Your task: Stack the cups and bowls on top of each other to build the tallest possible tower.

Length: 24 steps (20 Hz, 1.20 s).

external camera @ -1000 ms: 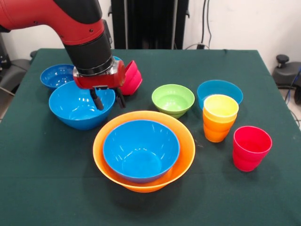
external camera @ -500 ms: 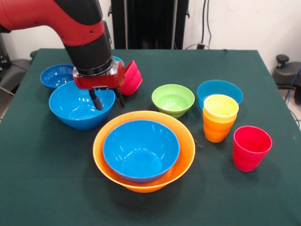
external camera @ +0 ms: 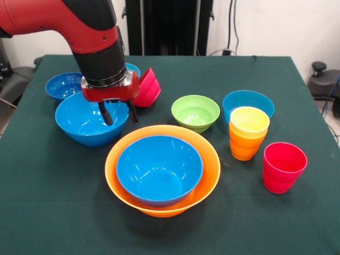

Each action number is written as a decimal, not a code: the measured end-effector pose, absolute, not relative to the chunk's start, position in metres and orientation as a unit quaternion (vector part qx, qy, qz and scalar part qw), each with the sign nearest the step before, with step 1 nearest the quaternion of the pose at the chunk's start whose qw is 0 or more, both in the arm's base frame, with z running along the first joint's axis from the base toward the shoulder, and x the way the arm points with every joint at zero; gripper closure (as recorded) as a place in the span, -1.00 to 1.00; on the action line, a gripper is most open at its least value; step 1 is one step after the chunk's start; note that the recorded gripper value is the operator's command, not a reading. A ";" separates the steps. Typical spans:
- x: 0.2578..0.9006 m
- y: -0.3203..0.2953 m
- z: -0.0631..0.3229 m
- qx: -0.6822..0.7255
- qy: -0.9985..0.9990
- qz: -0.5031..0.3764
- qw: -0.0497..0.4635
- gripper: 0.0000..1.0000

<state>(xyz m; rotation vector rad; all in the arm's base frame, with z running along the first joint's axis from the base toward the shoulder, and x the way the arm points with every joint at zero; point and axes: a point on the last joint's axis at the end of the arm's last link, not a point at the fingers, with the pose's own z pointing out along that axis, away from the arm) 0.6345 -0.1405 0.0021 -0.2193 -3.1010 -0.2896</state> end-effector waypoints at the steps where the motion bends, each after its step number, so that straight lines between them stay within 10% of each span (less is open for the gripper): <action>1: 0.634 -0.141 0.002 -0.069 -0.993 -0.092 0.009 -1.00; 24: 0.628 -0.147 -0.006 -0.053 -0.996 -0.072 0.008 -1.00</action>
